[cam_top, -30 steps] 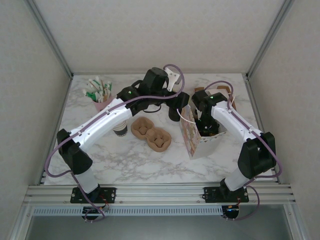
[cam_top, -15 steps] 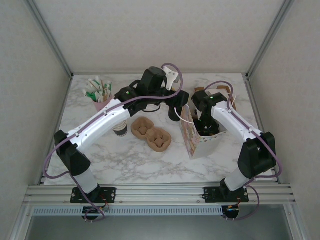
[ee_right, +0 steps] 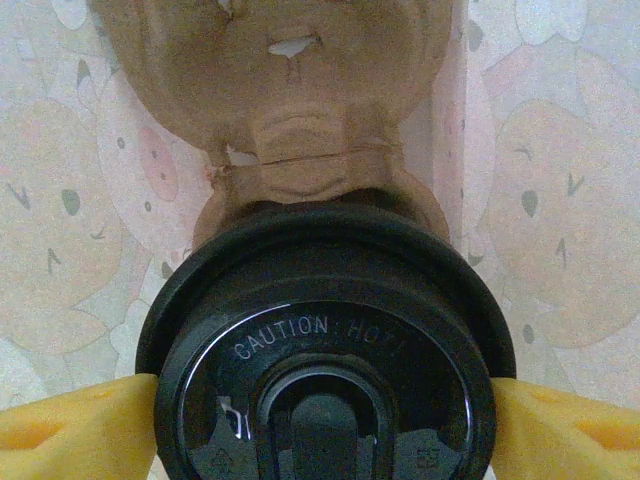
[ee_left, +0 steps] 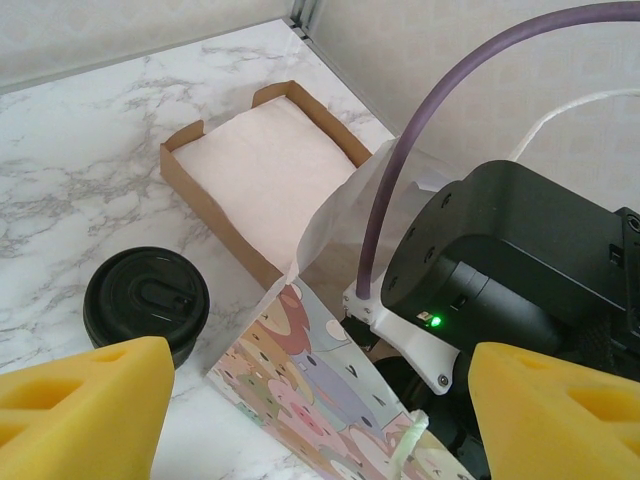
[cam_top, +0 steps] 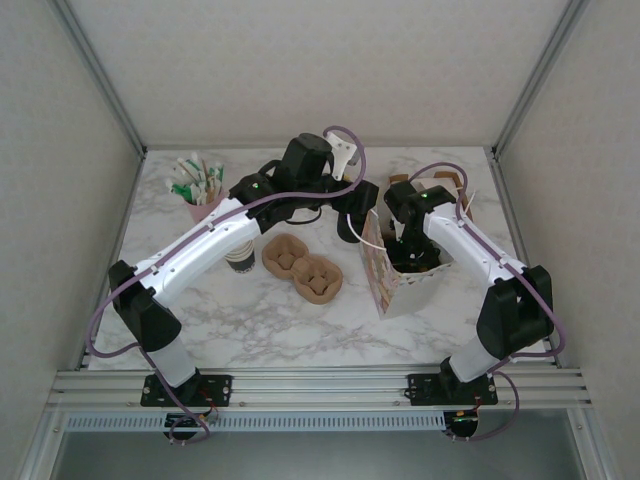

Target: Pack the takeout coffee

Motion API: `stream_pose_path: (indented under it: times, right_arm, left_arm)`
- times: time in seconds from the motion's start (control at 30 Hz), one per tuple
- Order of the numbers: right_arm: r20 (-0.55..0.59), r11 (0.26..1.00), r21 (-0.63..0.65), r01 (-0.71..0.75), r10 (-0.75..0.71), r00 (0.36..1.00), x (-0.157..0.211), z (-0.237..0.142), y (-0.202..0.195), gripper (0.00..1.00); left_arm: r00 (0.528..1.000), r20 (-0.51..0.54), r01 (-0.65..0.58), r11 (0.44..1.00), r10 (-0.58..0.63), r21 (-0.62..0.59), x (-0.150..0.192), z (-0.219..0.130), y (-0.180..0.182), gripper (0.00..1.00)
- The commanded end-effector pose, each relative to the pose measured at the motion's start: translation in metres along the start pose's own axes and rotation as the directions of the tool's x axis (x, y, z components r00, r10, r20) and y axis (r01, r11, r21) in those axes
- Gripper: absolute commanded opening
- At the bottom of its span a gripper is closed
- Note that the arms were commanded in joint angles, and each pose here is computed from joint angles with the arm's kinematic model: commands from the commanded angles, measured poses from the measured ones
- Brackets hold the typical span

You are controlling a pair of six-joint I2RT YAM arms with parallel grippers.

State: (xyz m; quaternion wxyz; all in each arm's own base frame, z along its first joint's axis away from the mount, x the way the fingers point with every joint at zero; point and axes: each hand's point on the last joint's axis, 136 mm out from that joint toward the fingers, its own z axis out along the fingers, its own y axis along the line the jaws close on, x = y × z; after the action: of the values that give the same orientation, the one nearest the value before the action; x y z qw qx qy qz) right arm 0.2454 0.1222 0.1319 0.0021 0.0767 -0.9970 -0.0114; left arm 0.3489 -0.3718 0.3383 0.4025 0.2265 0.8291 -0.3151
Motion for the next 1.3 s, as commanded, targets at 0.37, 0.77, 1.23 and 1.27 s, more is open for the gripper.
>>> stream_pose_path:
  times: [0.37, 0.77, 1.23, 1.27]
  right_arm:
    - [0.005, 1.000, -0.007, 0.014, -0.014, 1.000, 0.009, -0.019, 0.002, 0.86]
    - [0.010, 1.000, -0.008, 0.013, -0.013, 1.000, 0.010, -0.021, 0.002, 0.88]
    - [0.039, 1.000, -0.013, 0.016, -0.016, 0.999, 0.013, -0.034, 0.002, 0.90]
    - [0.038, 1.000, -0.012, 0.017, -0.016, 0.999, 0.013, -0.034, 0.002, 0.90]
  left_arm:
    - [0.999, 0.052, 0.013, 1.000, -0.013, -0.006, -0.014, -0.016, -0.001, 0.78]
    - [0.999, 0.052, 0.015, 1.000, -0.015, -0.006, -0.014, -0.015, -0.001, 0.78]
    - [0.998, 0.053, 0.018, 1.000, -0.018, -0.006, -0.014, -0.015, -0.001, 0.78]
    - [0.998, 0.057, 0.017, 1.000, -0.017, -0.005, -0.015, -0.016, -0.001, 0.78]
